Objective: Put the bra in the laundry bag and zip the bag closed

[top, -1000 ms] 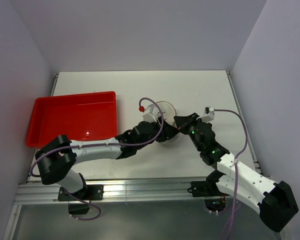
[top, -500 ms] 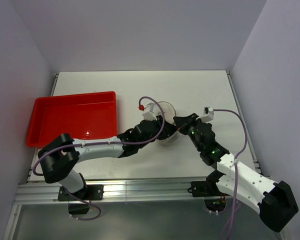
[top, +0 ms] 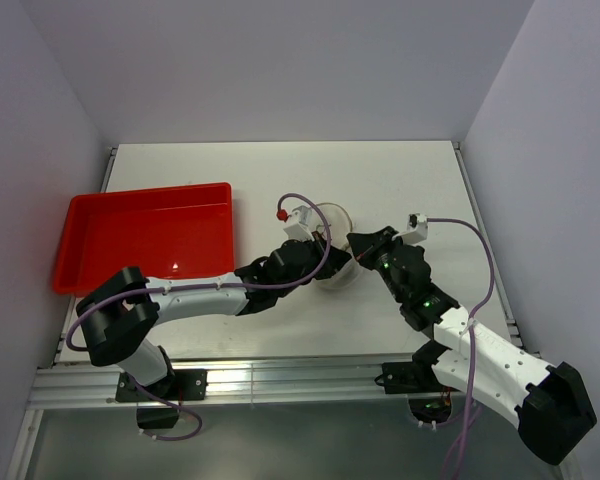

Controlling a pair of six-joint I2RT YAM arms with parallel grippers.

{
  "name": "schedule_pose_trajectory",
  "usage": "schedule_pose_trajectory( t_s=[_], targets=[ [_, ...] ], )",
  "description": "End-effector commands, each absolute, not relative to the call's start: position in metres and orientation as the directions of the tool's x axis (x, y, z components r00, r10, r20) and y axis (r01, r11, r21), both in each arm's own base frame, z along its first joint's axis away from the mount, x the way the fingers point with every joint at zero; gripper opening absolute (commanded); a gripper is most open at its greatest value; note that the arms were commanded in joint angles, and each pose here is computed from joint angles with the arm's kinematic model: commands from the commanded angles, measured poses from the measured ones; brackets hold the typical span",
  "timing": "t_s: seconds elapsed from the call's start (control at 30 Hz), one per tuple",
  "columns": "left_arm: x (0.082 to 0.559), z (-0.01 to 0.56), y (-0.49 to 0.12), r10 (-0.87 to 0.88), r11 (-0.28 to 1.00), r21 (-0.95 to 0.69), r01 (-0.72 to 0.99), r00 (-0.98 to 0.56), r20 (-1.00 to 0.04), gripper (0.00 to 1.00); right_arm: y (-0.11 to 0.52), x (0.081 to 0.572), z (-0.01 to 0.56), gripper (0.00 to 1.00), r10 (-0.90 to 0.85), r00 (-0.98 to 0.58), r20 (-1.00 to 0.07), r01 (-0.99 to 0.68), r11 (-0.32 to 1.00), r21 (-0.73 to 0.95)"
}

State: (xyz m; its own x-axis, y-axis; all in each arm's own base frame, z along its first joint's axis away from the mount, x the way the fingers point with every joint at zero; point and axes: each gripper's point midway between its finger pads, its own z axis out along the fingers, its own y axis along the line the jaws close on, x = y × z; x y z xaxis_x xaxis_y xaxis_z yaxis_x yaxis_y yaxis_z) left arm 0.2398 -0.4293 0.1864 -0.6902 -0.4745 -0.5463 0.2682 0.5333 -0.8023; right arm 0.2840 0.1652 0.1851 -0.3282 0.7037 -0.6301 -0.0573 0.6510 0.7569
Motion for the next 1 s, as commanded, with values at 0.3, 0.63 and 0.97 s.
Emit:
schedule_pose_trajectory(
  t_s=[0.3, 0.63, 0.97],
  targets=[
    [0.233, 0.167, -0.391, -0.423, 0.622, -0.721, 0.305, -0.644, -0.637, 0.0, 0.152, 0.301, 0.211, 0.0, 0.691, -0.289, -0.663, -0.127, 0.658, 0.742],
    [0.216, 0.135, -0.318, -0.389, 0.74, -0.625, 0.247, -0.602, -0.698, 0.0, 0.142, 0.333, 0.222, 0.0, 0.685, -0.291, -0.668, -0.131, 0.663, 0.737],
    [0.201, 0.177, -0.319, -0.438, 0.681, -0.666, 0.305, -0.559, -0.704, 0.0, 0.176, 0.374, 0.226, 0.29, 0.554, -0.442, -0.705, -0.187, 0.712, 0.677]
  ],
)
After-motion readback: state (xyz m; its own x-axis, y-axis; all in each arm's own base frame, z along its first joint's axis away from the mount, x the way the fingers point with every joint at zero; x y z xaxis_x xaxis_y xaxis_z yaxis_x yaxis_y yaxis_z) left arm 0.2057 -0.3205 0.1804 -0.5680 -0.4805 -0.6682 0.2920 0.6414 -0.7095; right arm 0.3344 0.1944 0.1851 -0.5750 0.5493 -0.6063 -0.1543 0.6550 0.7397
